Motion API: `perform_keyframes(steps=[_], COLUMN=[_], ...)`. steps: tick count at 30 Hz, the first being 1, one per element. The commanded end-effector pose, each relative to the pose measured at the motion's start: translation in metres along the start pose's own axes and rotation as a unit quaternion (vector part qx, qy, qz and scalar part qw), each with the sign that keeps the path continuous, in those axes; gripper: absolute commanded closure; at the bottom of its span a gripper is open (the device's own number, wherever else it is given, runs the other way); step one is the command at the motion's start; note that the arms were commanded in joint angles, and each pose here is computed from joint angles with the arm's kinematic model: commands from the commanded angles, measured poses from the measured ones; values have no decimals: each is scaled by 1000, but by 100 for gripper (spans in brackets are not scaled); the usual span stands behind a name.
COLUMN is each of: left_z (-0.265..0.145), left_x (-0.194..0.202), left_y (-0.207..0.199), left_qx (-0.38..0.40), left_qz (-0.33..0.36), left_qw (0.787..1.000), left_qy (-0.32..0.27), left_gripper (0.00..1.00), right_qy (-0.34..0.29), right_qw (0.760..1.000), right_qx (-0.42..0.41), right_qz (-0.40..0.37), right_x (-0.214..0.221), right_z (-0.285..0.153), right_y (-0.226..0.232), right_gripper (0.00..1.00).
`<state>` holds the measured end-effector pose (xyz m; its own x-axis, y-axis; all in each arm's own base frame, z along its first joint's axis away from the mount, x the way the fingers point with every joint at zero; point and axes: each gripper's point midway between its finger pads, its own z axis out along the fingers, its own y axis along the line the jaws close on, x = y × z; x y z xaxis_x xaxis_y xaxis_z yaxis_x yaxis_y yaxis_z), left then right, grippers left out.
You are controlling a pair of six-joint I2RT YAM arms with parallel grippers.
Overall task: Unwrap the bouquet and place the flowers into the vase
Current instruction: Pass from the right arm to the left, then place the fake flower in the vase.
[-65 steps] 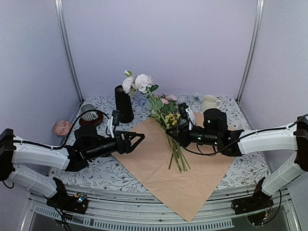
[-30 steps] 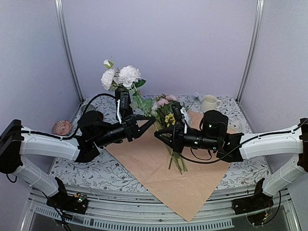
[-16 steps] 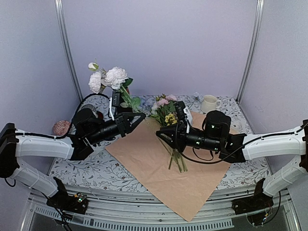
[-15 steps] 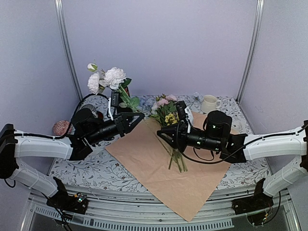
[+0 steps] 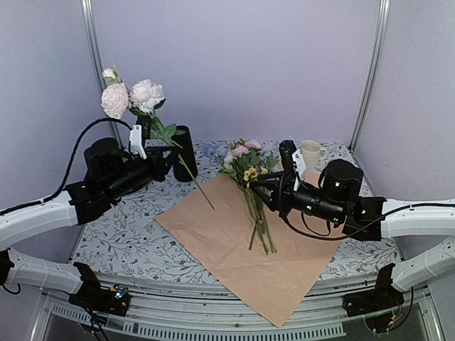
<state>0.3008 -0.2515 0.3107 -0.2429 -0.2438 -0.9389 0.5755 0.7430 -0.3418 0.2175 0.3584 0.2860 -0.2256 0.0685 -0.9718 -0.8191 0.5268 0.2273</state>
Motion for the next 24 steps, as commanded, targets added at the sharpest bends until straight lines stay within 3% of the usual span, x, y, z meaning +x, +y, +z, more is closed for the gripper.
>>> perform_keyframes(steps=[1,8,17,24], left_z=[-14,-13,15,42], left_x=[-58,-125,-195,-211], left_y=[33,67,86,101], left_qx=[-113,-215,-242,-244], left_qz=[89,132,152,159], left_qw=[989,964,949,947], left_qy=[-36,-80,-134,-135], left_gripper=[92,92,92,92], right_qy=[-16,-16,8,21], right_qw=[995,975,969,970], right_qx=[79,206,229,223], right_qz=[-62,-87,-94,-96], right_x=[-11,6,58,67], right_z=[-11,-17,-11,-4], right_y=[-25,-72,-90,-89], right_gripper=[65,65,66,66])
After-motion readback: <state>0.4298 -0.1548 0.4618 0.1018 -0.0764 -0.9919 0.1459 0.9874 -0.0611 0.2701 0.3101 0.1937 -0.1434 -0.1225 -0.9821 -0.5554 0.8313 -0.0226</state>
